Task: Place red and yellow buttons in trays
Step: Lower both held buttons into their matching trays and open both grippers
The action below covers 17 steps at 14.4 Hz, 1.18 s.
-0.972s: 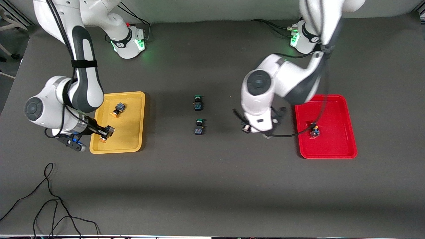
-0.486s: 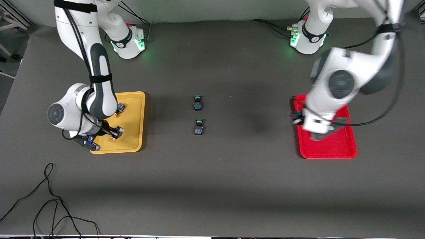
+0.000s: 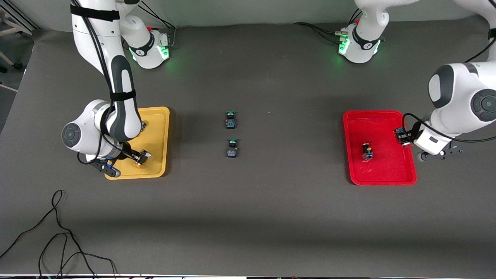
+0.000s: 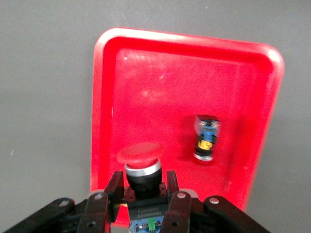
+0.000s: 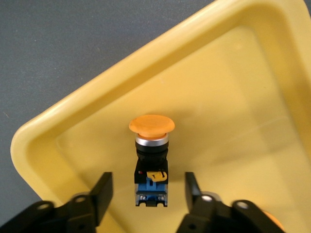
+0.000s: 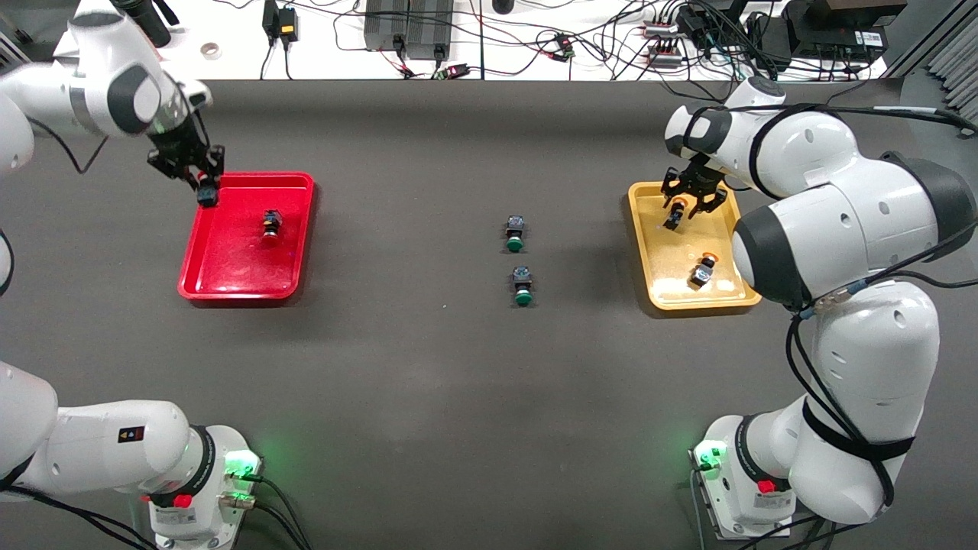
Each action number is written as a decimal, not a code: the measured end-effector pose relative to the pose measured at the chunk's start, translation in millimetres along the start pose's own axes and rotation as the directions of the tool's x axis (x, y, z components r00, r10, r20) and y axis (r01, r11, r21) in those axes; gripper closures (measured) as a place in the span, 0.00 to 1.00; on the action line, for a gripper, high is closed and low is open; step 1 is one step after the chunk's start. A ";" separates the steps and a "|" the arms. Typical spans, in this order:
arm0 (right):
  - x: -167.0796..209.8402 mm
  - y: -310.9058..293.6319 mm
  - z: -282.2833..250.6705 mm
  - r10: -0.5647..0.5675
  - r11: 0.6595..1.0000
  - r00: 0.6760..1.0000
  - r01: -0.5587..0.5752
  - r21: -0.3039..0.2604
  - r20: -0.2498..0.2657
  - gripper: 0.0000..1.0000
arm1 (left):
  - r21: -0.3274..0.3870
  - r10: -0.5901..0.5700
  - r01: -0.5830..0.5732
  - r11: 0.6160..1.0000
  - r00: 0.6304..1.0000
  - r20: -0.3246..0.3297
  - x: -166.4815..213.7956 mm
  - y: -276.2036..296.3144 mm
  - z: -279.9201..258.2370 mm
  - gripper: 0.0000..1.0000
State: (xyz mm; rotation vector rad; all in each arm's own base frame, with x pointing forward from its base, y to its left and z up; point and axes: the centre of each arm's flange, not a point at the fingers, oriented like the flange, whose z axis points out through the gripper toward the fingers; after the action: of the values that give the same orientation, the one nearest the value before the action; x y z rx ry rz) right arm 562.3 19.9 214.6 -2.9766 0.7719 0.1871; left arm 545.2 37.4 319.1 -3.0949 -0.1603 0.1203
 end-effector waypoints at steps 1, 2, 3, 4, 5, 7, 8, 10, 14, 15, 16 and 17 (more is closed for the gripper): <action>0.6 -1.2 -1.3 -0.001 1.000 1.000 0.001 0.002 -0.003 0.17 | -0.005 0.017 -0.017 1.000 1.000 -0.020 -3.8 -3.9 23.8 0.59; 2.0 -3.8 -4.9 -0.004 1.000 1.000 0.005 0.008 -0.009 0.05 | -0.009 0.030 -0.030 0.999 0.999 -0.039 -7.2 -4.5 48.6 0.59; 4.6 -8.3 -11.9 -0.010 1.000 1.000 0.011 0.018 -0.021 0.00 | -0.013 0.040 -0.041 0.999 0.998 -0.051 -9.5 -3.0 70.4 0.59; 8.3 -14.5 -23.1 -0.018 0.999 0.999 0.019 0.034 -0.038 0.00 | -0.017 0.048 -0.049 0.999 0.997 -0.058 -10.4 -0.5 89.5 0.59; 12.4 -19.6 -37.3 -0.024 0.998 0.998 0.026 0.054 -0.051 0.00 | -0.021 0.054 -0.055 0.998 0.997 -0.059 -10.3 1.6 103.9 0.59; 21.4 -27.0 -73.6 -0.036 0.995 0.998 0.040 0.092 -0.049 0.00 | -0.014 0.091 -0.091 0.996 0.995 -0.052 -10.0 4.0 117.5 0.59; 25.5 -30.7 -94.5 -0.044 0.992 0.998 0.048 0.113 -0.039 0.00 | -0.008 0.119 -0.119 0.993 0.991 -0.054 -9.2 2.8 117.3 0.59; 31.6 -36.4 -137.1 -0.069 0.988 0.997 0.071 0.138 -0.019 0.00 | 0.000 0.165 -0.165 0.986 0.984 -0.061 -2.6 -5.8 109.6 0.43; 28.0 -48.3 -225.7 -0.158 0.985 0.987 0.158 0.075 -0.001 0.00 | 0.016 0.173 -0.173 0.985 0.985 0.018 20.5 -18.2 53.9 0.02; 23.4 -50.1 -247.3 -0.175 0.983 0.985 0.174 0.061 -0.003 0.00 | 0.021 0.169 -0.170 0.985 0.984 0.050 27.6 -19.9 25.4 0.00; 19.2 -49.4 -266.0 -0.188 0.980 0.982 0.188 0.058 -0.005 0.00 | 0.025 0.164 -0.166 0.986 0.984 0.076 33.3 -21.0 -6.0 0.00; 16.5 -46.3 -281.0 -0.201 0.977 0.980 0.201 0.064 -0.004 0.00 | 0.025 0.155 -0.158 0.987 0.983 0.095 38.0 -22.0 -40.4 0.00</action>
State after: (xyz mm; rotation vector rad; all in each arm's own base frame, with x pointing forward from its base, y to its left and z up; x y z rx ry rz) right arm 627.8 27.4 492.1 -2.9667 0.4618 0.1515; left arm 583.8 61.7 357.4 -3.0669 0.0821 0.2694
